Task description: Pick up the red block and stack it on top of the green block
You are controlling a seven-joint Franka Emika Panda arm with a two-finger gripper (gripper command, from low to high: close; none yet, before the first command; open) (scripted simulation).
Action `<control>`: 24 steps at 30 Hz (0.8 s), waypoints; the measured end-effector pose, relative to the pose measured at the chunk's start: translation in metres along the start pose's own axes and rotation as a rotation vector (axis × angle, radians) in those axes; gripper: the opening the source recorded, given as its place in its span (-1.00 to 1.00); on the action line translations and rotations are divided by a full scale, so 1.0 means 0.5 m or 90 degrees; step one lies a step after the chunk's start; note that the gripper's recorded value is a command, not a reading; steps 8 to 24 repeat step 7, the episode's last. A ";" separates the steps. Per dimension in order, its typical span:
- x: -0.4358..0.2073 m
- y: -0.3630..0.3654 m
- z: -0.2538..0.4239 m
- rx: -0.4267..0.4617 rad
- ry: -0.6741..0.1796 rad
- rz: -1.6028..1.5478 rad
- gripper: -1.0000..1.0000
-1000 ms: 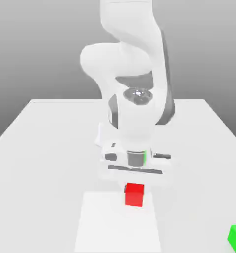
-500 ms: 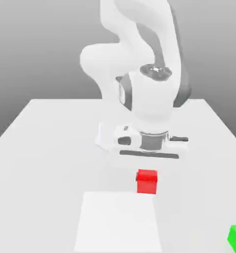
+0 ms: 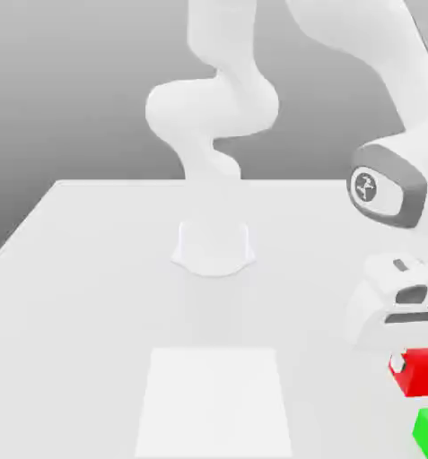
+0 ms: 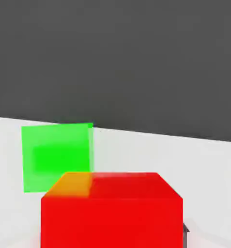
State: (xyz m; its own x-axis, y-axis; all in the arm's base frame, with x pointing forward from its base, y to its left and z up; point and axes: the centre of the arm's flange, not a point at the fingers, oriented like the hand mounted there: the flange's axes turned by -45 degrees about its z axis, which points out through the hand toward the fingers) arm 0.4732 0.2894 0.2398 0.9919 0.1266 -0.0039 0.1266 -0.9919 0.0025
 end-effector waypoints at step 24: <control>0.010 -0.017 0.098 0.003 0.003 -0.003 1.00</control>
